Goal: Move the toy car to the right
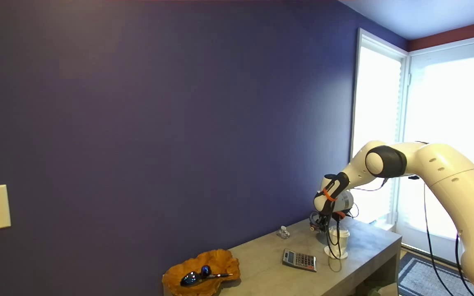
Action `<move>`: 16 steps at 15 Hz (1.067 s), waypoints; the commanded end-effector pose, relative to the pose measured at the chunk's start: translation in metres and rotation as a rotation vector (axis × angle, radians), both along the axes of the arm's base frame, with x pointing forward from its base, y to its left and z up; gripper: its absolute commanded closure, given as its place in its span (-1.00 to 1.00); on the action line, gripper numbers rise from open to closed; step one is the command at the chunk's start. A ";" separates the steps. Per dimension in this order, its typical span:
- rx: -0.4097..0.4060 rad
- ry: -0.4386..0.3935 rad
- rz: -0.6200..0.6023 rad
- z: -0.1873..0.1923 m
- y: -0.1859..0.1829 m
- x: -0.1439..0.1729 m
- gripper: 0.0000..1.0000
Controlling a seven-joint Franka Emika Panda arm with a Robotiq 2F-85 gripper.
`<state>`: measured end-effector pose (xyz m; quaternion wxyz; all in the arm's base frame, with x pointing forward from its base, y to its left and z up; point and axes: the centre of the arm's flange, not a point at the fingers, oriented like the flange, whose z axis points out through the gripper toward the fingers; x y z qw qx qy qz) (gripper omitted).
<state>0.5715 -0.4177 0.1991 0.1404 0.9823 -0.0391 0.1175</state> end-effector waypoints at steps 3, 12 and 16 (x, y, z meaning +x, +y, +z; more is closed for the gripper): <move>-0.013 0.002 -0.020 0.006 -0.001 0.001 0.28; -0.027 -0.029 -0.030 0.023 0.002 -0.007 0.28; -0.020 -0.042 -0.035 0.034 0.008 -0.012 0.11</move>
